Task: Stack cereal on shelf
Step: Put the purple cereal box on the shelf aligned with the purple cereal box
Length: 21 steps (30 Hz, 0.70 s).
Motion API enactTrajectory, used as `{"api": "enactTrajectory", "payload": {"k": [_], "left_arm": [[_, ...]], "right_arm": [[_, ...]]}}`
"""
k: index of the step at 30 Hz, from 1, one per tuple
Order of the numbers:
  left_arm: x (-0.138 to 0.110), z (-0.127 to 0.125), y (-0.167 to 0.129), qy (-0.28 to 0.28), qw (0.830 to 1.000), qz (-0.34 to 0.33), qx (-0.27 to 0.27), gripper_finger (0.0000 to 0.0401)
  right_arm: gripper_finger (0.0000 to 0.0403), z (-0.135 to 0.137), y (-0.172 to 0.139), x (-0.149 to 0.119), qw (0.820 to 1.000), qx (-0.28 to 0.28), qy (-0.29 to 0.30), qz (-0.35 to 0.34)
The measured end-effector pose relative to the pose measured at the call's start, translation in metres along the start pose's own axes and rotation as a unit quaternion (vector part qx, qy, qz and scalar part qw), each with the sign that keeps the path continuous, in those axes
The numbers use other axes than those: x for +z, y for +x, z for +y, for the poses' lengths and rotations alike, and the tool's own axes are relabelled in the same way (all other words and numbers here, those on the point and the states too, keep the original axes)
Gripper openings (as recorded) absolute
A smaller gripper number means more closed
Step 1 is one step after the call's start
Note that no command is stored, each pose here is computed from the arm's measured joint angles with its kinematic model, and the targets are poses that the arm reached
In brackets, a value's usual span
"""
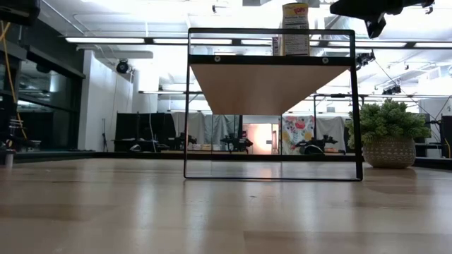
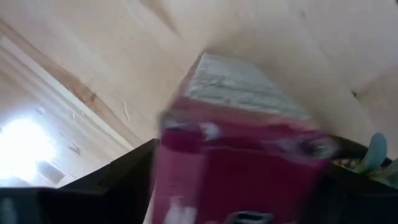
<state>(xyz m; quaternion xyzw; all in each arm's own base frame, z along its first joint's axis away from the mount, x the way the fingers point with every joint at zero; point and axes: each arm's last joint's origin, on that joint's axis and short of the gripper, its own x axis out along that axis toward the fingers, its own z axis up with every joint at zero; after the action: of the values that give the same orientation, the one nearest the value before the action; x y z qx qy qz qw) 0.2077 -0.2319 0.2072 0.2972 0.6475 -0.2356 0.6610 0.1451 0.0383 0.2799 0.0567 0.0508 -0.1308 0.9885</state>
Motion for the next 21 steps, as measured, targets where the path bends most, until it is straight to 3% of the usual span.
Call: {"api": "enactTrajectory", "payload": {"k": [9, 14, 21], "left_arm": [[-0.004, 0.002, -0.015, -0.026, 0.999, -0.032, -0.006, 0.0205], [-0.023, 0.014, -0.053, -0.088, 0.99, -0.106, 0.011, 0.0166], [-0.06, 0.042, -0.127, -0.14, 0.959, -0.222, 0.109, 0.0137]], "right_arm": [[0.0, 0.0, 0.0, 0.0, 1.0, 0.0, 0.001, 0.0], [0.0, 0.0, 0.0, 0.0, 1.0, 0.0, 0.0, 0.0], [0.0, 0.0, 0.0, 0.0, 1.0, 0.0, 0.0, 0.0]]}}
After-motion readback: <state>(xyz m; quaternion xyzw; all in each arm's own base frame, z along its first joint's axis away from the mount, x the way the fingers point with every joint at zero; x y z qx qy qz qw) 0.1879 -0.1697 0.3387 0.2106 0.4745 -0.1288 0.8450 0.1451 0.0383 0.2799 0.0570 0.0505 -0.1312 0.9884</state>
